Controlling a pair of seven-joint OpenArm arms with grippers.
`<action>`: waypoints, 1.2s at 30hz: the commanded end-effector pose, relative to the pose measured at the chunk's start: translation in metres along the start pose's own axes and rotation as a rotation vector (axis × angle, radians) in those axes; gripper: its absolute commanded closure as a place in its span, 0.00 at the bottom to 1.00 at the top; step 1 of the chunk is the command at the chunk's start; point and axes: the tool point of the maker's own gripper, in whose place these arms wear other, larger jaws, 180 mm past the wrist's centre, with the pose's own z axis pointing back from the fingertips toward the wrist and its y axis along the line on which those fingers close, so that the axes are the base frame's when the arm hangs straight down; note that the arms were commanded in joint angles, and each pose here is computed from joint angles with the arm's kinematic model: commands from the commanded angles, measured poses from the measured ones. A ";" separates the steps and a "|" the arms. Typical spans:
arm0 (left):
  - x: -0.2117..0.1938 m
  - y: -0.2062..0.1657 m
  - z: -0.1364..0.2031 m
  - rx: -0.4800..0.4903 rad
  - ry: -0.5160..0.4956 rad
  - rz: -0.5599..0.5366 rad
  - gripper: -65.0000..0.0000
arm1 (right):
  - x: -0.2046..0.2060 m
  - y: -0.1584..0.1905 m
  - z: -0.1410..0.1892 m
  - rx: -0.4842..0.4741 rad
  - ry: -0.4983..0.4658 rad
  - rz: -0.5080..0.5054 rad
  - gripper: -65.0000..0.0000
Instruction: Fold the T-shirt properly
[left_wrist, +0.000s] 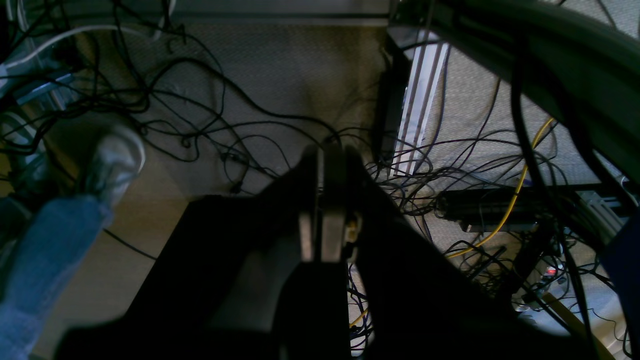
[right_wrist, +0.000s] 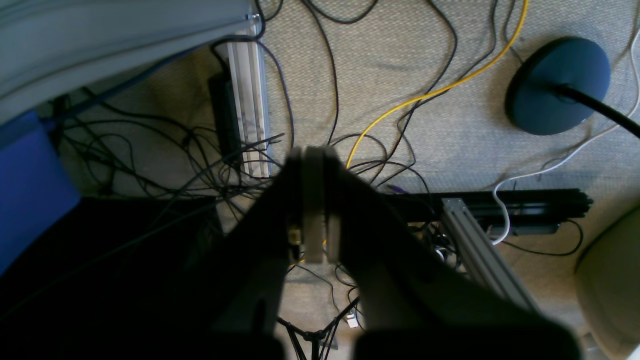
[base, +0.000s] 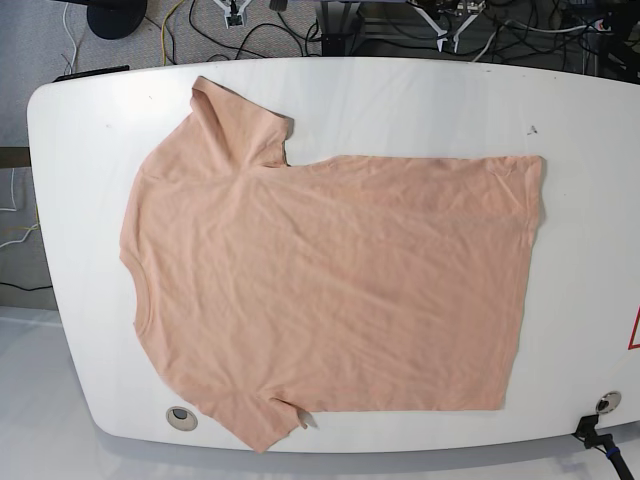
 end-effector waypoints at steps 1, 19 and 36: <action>-0.005 0.006 0.001 0.011 0.002 -0.009 1.00 | -0.006 -0.003 0.002 -0.005 0.001 -0.005 1.00; -0.031 0.026 0.029 0.032 -0.069 -0.034 1.00 | -0.033 -0.004 0.021 0.005 -0.023 -0.027 1.00; -0.017 0.060 0.117 0.065 -0.267 -0.177 1.00 | -0.029 -0.084 0.098 -0.106 -0.209 0.041 1.00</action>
